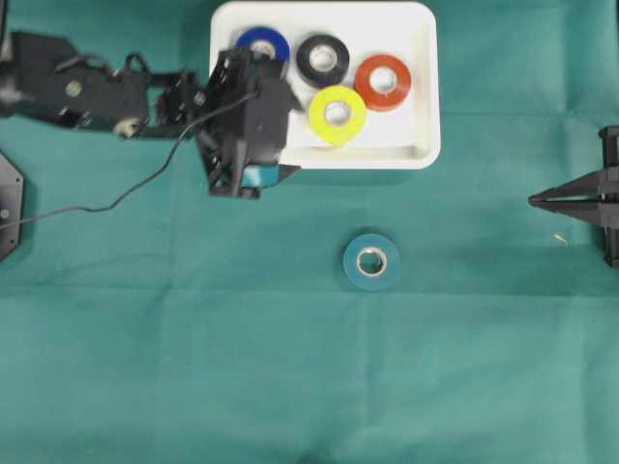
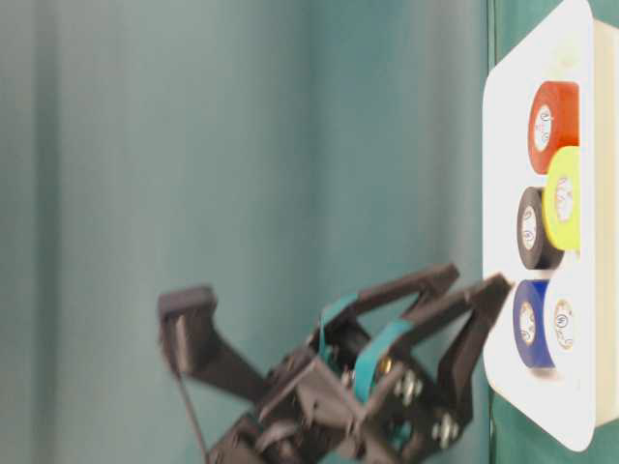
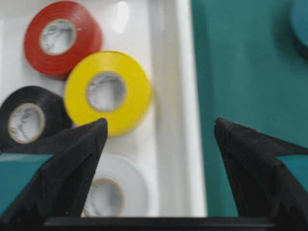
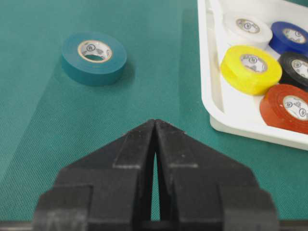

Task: Put the tape into the white case with the left arm.
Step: 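Release the yellow tape beside the white one and withdraw the left gripper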

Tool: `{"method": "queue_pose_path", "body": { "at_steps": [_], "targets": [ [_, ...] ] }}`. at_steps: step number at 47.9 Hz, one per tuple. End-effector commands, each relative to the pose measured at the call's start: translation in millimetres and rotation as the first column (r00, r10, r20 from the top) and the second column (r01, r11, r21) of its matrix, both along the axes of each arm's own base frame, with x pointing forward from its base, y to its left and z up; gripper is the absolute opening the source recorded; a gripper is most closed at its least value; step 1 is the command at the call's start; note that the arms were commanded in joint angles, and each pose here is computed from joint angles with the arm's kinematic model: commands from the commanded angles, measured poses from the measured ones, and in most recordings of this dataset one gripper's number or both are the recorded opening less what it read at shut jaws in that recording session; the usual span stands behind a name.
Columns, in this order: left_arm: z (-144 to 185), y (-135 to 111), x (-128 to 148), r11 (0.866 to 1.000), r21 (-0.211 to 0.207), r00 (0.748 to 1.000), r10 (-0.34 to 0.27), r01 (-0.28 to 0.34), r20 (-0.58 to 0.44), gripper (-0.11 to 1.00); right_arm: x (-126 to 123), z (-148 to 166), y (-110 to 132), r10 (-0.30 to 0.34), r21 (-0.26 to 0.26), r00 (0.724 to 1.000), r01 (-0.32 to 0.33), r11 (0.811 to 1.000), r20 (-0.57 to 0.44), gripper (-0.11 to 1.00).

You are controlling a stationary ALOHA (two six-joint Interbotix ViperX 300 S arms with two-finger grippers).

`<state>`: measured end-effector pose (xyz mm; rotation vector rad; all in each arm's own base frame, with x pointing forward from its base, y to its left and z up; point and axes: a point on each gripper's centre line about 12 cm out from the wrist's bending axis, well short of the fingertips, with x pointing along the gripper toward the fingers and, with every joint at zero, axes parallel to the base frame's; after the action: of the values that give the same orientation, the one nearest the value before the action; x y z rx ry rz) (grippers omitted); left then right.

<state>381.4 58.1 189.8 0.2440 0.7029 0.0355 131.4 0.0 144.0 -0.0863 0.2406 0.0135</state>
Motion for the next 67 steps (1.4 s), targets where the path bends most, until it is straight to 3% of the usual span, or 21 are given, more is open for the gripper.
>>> {"method": "queue_pose_path", "body": {
  "at_steps": [1,11,31,67],
  "targets": [
    [20.5,-10.3,-6.4,1.0,-0.011,0.998,-0.008,0.009,0.068,0.92,1.6,3.7,0.0,0.001,-0.004,1.0,-0.001,1.0,0.011,-0.09],
    [28.6,-27.3,-23.4,0.998,-0.065,0.991,-0.001,0.009,0.135,0.92,1.6,3.7,0.0,0.001,-0.004,1.0,-0.001,1.0,0.011,-0.09],
    [30.4,-48.0,-61.4,0.996,-0.06,0.973,-0.05,0.065,0.224,0.91,1.6,3.7,0.0,0.001,-0.004,1.0,-0.001,1.0,0.011,-0.09],
    [28.2,-68.0,-132.8,0.989,-0.056,0.949,-0.116,0.139,0.294,0.9,1.6,3.7,0.0,0.001,-0.004,1.0,-0.001,1.0,0.011,-0.09]
  ]
}}
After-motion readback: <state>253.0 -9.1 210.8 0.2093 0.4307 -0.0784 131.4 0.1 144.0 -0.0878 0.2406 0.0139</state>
